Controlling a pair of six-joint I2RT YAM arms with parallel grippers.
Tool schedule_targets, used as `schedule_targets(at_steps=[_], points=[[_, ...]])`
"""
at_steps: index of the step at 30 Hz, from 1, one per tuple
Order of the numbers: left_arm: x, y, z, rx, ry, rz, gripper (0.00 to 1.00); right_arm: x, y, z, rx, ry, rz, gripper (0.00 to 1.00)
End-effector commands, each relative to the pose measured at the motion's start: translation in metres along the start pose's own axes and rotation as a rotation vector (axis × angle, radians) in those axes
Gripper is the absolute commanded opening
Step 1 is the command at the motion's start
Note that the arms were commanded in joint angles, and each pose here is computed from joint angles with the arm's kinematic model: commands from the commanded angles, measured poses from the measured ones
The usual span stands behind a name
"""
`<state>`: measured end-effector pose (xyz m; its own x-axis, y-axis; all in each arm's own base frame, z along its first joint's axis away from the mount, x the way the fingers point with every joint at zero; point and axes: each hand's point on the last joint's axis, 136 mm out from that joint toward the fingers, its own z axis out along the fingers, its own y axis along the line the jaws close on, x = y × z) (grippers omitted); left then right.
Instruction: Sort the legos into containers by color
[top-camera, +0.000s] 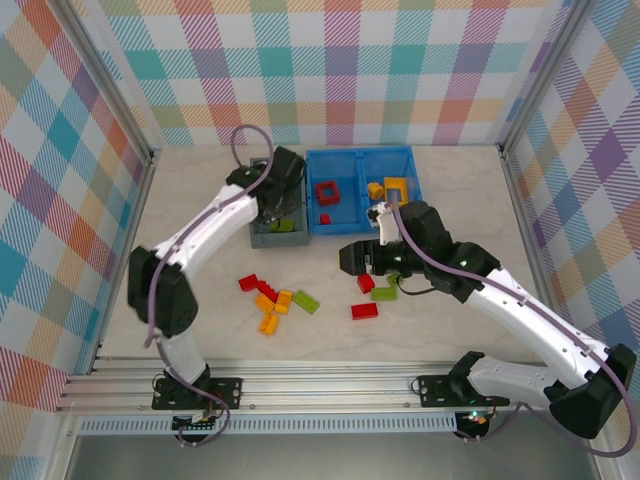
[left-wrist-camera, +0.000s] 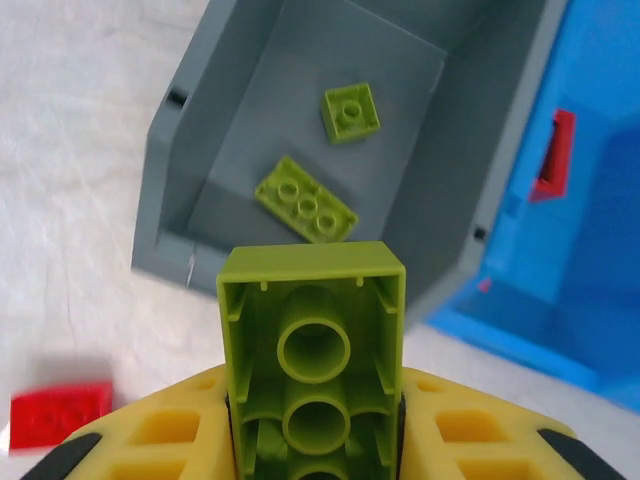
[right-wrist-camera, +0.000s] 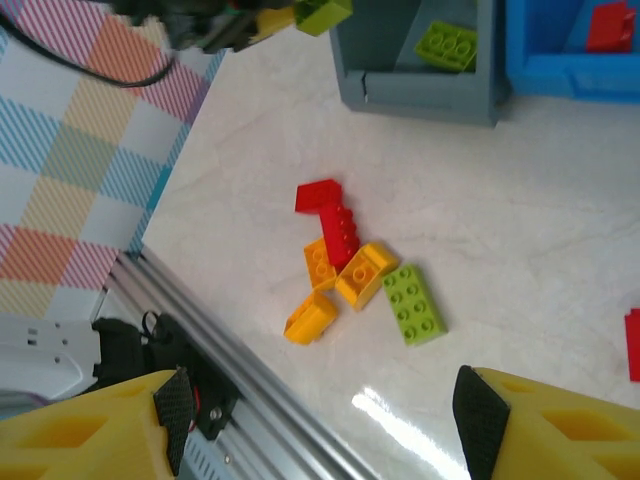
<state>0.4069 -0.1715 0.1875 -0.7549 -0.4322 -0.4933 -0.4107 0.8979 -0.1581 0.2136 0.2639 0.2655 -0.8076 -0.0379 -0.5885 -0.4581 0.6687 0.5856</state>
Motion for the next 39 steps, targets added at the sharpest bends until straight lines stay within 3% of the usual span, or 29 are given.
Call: schedule_targets(at_steps=[1,6,15,17,21,29,39], points=[[-0.016,-0.002,0.034,-0.072,0.015,0.118,0.25,-0.016,0.001,0.005,0.01,-0.077,0.009,0.7],[-0.021,-0.02,0.084,-0.005,0.061,0.115,0.25,-0.017,0.016,0.02,-0.076,-0.088,-0.015,0.71],[-0.013,-0.026,0.12,0.128,0.179,0.167,0.26,-0.019,0.022,0.035,-0.082,-0.052,-0.017,0.71],[-0.007,-0.023,0.126,0.13,0.206,0.177,0.3,-0.018,0.021,0.036,-0.078,-0.047,-0.015,0.71],[0.002,-0.018,0.13,0.133,0.236,0.175,0.45,-0.015,0.019,0.038,-0.073,-0.039,-0.01,0.71],[-0.009,-0.017,0.094,0.176,0.184,0.16,0.56,-0.01,0.011,0.043,-0.043,-0.019,0.005,0.72],[-0.037,-0.013,0.019,0.277,0.039,0.12,0.6,0.018,-0.054,0.046,0.267,0.038,0.078,0.69]])
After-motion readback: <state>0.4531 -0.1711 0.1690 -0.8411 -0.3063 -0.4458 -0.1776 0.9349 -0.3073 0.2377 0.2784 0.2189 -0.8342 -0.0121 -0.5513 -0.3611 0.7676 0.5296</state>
